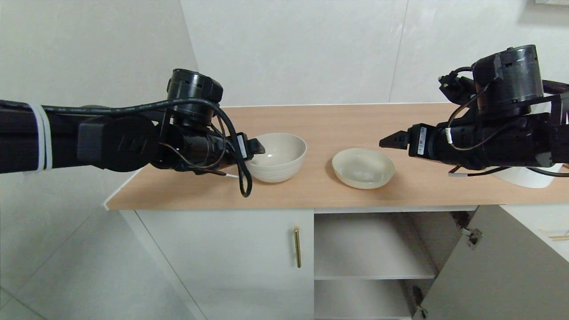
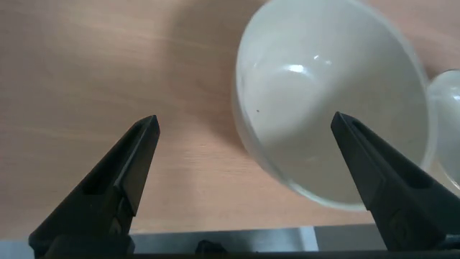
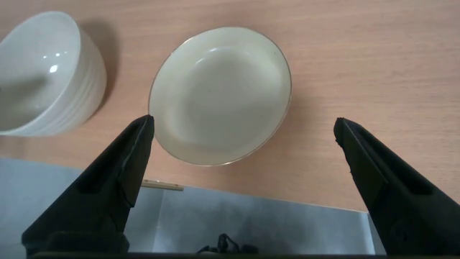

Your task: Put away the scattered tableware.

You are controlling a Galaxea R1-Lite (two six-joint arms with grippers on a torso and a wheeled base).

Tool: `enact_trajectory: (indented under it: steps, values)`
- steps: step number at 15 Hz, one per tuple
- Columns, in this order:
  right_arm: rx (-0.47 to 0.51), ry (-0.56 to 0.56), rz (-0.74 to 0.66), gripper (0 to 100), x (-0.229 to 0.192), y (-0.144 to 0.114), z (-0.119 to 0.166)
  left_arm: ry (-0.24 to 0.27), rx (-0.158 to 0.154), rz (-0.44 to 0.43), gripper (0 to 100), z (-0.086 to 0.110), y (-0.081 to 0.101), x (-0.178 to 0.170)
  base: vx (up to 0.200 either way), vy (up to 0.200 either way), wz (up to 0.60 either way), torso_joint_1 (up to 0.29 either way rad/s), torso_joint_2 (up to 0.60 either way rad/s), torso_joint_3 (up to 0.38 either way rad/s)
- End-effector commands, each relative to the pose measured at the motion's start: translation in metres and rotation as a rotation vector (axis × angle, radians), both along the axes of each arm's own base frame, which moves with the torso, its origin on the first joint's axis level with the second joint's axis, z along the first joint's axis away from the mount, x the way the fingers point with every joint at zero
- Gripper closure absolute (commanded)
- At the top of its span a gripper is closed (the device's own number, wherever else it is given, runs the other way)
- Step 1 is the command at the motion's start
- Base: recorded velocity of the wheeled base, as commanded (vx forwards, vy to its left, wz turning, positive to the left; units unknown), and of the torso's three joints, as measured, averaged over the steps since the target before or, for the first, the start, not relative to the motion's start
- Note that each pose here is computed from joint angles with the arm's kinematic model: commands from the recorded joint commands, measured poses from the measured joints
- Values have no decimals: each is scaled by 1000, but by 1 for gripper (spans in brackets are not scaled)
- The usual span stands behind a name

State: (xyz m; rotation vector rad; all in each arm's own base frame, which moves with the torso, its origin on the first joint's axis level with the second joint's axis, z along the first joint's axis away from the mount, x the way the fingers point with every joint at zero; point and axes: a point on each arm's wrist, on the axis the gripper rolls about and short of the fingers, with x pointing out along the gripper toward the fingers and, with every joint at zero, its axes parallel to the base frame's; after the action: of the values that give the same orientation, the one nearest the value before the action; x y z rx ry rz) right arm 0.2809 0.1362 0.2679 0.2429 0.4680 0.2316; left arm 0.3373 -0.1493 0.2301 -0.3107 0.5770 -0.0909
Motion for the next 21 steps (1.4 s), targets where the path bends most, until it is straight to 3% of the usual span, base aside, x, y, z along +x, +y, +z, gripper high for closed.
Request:
enact_trajectory:
  steps: [1, 2, 7, 10, 12, 13, 15, 21]
  values:
    - [2, -4, 0, 0, -1, -1, 1, 10, 3, 6, 0, -5, -1, 6, 0, 0, 0, 0, 0, 0]
    - [1, -2, 0, 0, -1, 0, 1, 10, 3, 9, 100, -5, 0, 6, 0, 0, 0, 0, 0, 0]
    - [1, 0, 2, 0, 0, 0, 0, 0, -5, 8, 100, -1, 2, 4, 0, 0, 0, 0, 0, 0]
    - [-1, 3, 0, 0, 2, 1, -1, -54, -58, 14, 100, 24, 9, -15, 0, 0, 0, 0, 0, 0]
    - [-4, 6, -1, 0, 6, 3, -5, -67, -70, 7, 100, 31, 12, -24, 0, 0, 0, 0, 0, 0]
    - [-17, 11, -19, 0, 20, 9, -18, -79, -104, -49, 100, 42, 18, -44, 0, 0, 0, 0, 0, 0]
    - [-59, 31, -78, 0, 39, 17, -36, -79, -137, -112, 100, 48, 22, -56, 0, 0, 0, 0, 0, 0]
    - [-95, 75, -134, 0, 66, 17, -60, -81, -146, -125, 100, 50, 23, -59, 0, 0, 0, 0, 0, 0]
